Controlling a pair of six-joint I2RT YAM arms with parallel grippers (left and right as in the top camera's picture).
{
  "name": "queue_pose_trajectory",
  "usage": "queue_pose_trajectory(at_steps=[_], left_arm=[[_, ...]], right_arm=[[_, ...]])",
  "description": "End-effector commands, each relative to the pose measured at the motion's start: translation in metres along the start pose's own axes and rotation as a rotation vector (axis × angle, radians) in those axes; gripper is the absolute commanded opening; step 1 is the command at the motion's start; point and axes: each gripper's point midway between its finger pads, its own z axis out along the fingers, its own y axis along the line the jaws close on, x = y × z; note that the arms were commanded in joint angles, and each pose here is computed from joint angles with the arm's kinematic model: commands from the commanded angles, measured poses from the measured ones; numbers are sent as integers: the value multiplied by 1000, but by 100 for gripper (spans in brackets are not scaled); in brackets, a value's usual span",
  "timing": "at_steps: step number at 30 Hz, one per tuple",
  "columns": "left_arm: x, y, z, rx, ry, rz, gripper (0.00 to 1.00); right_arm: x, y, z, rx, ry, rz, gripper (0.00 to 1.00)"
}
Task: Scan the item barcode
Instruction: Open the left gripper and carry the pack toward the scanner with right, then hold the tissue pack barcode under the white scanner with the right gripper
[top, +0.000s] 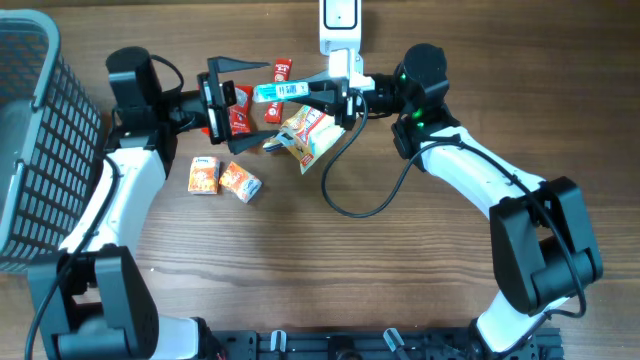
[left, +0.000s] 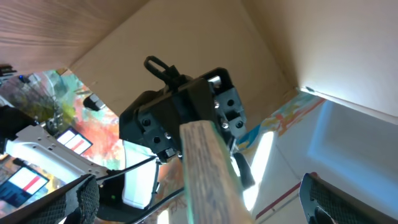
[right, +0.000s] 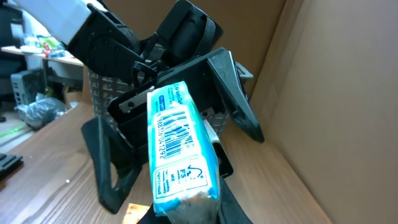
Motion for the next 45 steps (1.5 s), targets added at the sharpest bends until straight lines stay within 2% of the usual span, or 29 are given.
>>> queue_pose_trajectory(at_steps=[1,4,8,12,16,20,25,32,39,45], left_arm=[[2,-10,-15,41,-27,-127,100],[-11,-20,-28,102,-95,-113,100],[-32,-35,-51,190,-230,28,100],[-43,-42,-65,218,-310,164,100],[-50,-43,-68,215,-358,236,100],[-65,-40,-73,196,-448,325,100],[-82,-27,-79,156,-535,326,100],[-89,-16,-80,118,-565,313,100],[-90,-15,-80,110,-565,330,100],[-91,-11,-79,104,-565,307,100]], right_arm=[[9,2,2,-9,8,57,4],[9,-2,2,11,10,56,4],[10,-10,1,61,16,61,4],[11,-12,1,70,18,81,4],[12,-16,1,95,19,135,4],[9,-39,-3,229,-19,353,4],[11,-73,-24,400,-104,678,4],[51,-113,-71,674,-230,1248,4],[65,-111,-78,687,-256,1468,4],[74,-108,-79,711,-236,1510,4]])
